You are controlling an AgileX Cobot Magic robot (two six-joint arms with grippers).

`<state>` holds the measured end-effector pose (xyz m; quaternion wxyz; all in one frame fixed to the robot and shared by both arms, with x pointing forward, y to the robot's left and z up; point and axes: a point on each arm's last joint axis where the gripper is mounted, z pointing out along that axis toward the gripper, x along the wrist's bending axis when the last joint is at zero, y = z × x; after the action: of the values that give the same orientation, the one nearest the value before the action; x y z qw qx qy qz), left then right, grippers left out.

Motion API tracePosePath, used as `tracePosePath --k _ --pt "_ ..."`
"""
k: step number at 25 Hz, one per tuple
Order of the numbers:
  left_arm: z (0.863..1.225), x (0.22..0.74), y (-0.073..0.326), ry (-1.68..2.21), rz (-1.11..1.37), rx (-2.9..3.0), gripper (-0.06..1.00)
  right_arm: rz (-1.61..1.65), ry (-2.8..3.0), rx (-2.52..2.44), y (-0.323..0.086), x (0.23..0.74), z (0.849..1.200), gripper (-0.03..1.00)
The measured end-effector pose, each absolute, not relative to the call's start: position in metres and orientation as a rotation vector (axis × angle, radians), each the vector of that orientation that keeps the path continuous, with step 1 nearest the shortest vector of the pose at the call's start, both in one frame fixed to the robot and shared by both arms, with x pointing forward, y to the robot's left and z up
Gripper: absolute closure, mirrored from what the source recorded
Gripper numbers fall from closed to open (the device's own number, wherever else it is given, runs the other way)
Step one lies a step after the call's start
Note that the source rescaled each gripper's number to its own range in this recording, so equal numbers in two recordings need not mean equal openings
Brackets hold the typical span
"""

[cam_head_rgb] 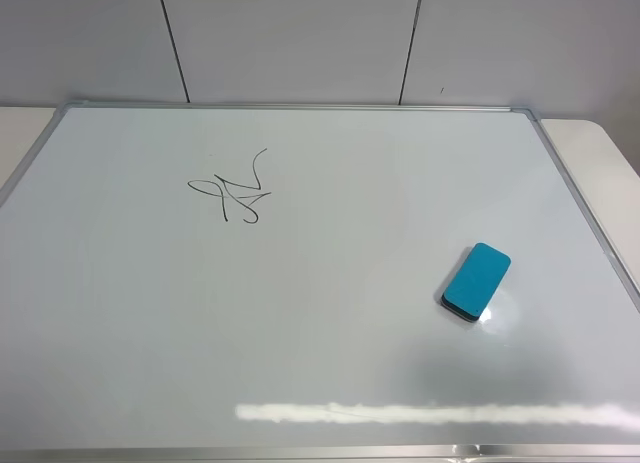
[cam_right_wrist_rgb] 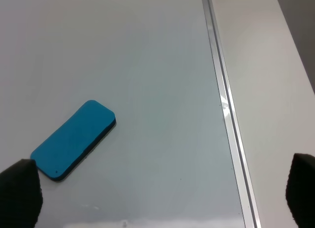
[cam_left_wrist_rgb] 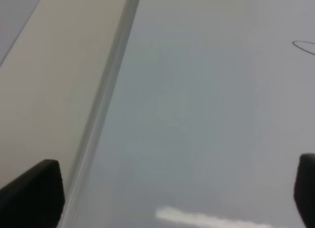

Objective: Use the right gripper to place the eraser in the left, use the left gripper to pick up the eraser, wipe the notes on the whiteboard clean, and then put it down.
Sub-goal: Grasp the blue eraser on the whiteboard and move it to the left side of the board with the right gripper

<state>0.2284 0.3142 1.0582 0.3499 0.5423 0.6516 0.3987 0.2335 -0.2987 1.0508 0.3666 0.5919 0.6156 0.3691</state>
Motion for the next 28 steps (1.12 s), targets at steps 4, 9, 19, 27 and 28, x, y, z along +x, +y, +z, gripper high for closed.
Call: tracePosePath --k 4,9,19,27,28 --pt "1.0582 0.2284 0.3142 1.688 1.033 1.405 -0.05 0.949 1.582 1.521 -0.2987 0.2335 1.0508 -0.03" --pt "1.0582 0.2284 0.3142 1.688 1.033 1.405 -0.05 0.949 1.582 1.521 -0.2987 0.2335 1.0508 -0.03" --pt "1.0582 0.2284 0.3142 1.688 1.033 1.405 -0.05 0.949 1.582 1.521 -0.2987 0.2335 1.0508 -0.03" --pt "1.0582 0.2284 0.3142 1.688 1.033 1.405 -0.05 0.949 1.582 1.521 -0.2987 0.2335 1.0508 -0.03" --pt "1.0582 0.2284 0.3142 1.688 1.033 1.405 -0.05 0.949 1.582 1.521 -0.2987 0.2335 1.0508 -0.03"
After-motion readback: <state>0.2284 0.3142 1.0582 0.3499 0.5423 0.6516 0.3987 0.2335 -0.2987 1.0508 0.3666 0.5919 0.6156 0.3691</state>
